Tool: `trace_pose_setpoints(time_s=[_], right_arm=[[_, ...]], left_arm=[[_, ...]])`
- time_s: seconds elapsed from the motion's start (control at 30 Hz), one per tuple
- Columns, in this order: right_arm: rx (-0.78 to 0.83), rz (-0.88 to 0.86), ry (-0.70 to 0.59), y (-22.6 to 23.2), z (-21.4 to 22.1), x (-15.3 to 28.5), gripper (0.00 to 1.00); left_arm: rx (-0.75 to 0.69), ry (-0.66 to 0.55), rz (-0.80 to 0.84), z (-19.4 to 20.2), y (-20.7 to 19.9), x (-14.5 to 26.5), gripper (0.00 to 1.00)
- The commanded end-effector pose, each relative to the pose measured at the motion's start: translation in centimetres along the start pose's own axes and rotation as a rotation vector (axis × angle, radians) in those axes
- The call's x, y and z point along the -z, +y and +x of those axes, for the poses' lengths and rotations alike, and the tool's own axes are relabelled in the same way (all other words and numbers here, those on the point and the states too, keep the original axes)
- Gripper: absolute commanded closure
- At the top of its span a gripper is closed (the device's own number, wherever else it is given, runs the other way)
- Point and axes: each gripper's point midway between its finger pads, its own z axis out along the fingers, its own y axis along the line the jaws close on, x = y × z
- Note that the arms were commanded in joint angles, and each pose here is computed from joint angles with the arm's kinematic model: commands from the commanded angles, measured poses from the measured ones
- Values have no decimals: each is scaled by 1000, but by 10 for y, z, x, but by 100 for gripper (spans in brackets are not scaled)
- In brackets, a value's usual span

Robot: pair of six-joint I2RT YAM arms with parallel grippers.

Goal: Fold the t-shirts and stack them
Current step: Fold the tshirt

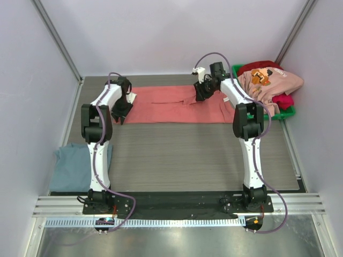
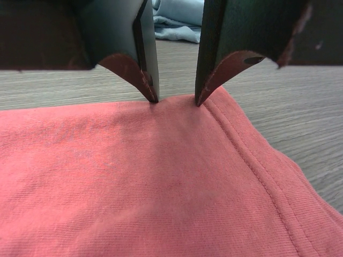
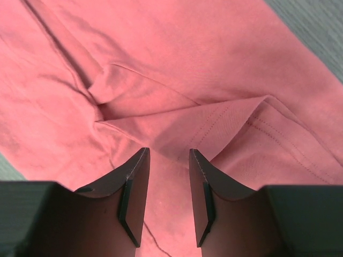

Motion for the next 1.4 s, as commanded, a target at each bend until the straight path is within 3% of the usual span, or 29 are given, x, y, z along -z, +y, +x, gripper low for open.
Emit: trace_pose_setpoints(time_s=[0.0, 0.33, 0.97, 1.07, 1.1, 1.2, 1.37], right_arm=[[18, 37, -40, -11, -15, 2, 59], [39, 86, -65, -21, -27, 8, 59], [-10, 49, 50, -13, 20, -11, 59], [-13, 51, 53, -14, 21, -14, 67], [-11, 50, 53, -13, 21, -14, 77], [2, 52, 46, -14, 17, -12, 92], [68, 70, -2, -11, -9, 4, 95]], left_arm=[[1, -12, -23, 2, 5, 8, 66], [-14, -3, -26, 0, 1, 4, 66], [-29, -2, -40, -1, 0, 6, 66], [-29, -2, -41, -1, 1, 6, 66], [-31, 3, -41, 0, 0, 6, 66], [-31, 0, -44, 1, 0, 7, 66], [-33, 1, -42, 1, -1, 6, 66]])
